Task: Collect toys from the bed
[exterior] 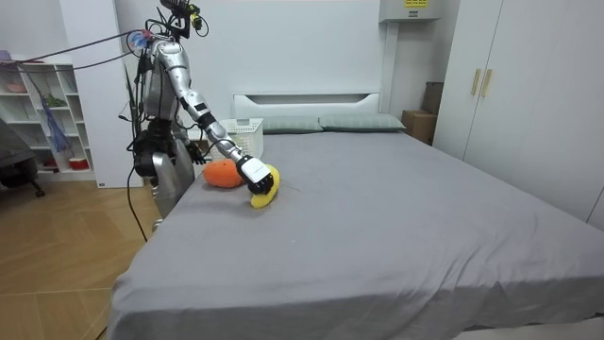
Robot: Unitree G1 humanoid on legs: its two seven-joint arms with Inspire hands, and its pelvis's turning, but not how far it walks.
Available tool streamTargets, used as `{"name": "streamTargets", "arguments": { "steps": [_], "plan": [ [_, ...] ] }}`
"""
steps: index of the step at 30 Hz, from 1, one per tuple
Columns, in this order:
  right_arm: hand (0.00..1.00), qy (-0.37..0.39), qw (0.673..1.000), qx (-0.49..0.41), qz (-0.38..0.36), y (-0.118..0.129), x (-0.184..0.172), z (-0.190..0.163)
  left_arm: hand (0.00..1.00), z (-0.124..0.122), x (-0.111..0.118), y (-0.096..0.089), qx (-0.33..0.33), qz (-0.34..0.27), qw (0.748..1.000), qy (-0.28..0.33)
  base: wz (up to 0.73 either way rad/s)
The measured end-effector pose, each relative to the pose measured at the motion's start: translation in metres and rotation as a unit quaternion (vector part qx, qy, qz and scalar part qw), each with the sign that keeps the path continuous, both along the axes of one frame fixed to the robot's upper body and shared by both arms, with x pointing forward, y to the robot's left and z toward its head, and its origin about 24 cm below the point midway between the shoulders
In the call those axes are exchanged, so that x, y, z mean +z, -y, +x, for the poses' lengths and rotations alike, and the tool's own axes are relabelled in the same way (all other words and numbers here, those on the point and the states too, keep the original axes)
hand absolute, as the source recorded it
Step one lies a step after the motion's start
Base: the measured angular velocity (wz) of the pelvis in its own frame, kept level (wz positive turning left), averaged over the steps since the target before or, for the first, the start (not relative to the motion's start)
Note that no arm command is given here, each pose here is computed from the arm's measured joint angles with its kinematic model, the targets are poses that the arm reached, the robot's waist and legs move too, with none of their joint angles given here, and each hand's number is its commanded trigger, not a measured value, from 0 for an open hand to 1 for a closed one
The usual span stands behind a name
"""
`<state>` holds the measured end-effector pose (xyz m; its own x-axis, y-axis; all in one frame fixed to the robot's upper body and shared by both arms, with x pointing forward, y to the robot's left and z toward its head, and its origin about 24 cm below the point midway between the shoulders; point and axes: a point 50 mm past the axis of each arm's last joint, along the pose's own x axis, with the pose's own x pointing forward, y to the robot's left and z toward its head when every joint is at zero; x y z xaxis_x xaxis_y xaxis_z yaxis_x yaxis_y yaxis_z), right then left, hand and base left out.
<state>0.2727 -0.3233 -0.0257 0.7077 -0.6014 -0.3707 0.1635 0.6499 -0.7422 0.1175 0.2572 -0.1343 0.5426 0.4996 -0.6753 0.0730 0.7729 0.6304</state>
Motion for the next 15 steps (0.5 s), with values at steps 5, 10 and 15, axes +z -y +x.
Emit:
{"name": "streamTargets", "arguments": {
  "steps": [5, 10, 15],
  "plan": [
    [1.00, 0.017, 1.000, -0.017, 0.020, 0.0003, 0.0033, 0.0033, 0.00, -0.0023, -0.0008, -0.0012, 0.000, 0.001, 1.000, -0.004, 0.02],
    [1.00, 0.024, 0.999, -0.026, 0.018, 0.0045, 0.0067, 0.0037, 0.00, -0.0026, -0.0006, -0.0018, -0.002, 0.003, 1.000, -0.004, 0.06],
    [1.00, 0.029, 0.999, -0.025, 0.020, 0.0045, 0.0075, 0.0043, 0.00, -0.0034, -0.0015, 0.0006, -0.008, 0.001, 1.000, -0.007, -0.04]
  ]
}}
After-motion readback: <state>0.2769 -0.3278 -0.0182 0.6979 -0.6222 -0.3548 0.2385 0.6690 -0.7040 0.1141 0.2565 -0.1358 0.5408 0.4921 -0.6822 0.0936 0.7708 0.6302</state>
